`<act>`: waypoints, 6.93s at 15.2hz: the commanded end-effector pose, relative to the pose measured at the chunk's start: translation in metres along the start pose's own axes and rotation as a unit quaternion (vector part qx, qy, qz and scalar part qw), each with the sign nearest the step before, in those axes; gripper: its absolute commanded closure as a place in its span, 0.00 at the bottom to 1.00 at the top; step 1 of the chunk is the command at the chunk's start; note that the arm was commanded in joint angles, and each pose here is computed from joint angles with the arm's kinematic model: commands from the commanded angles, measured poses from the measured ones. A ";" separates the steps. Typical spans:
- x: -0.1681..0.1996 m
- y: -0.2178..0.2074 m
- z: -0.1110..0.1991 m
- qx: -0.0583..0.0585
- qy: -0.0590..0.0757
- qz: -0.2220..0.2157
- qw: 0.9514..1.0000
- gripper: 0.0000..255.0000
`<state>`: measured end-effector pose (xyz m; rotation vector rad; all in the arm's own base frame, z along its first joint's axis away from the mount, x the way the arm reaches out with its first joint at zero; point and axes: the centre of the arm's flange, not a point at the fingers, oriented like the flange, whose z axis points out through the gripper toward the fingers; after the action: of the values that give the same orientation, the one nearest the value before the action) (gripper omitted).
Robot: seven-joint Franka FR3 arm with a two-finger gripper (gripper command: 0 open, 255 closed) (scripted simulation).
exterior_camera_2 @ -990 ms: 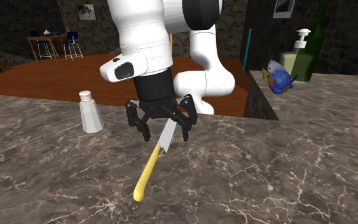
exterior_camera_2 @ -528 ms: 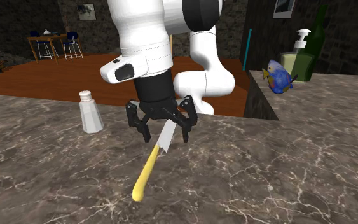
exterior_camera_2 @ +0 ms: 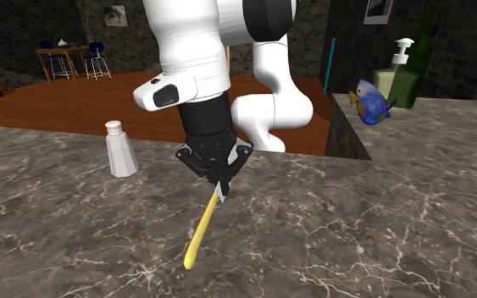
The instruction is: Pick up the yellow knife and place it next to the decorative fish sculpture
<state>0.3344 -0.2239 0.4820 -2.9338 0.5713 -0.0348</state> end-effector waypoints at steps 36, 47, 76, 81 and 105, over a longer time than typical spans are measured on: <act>-0.001 -0.027 -0.177 0.000 0.000 0.000 1.000 1.00; -0.057 -0.119 -0.178 0.000 0.000 0.000 1.000 1.00; -0.258 -0.440 -0.127 0.000 0.000 0.000 1.000 1.00; -0.293 -0.496 -0.118 0.000 0.000 0.000 1.000 1.00; -0.387 -0.639 -0.042 0.000 0.000 0.000 1.000 1.00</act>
<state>0.2109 0.5000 0.6292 -2.9343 0.5712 -0.0339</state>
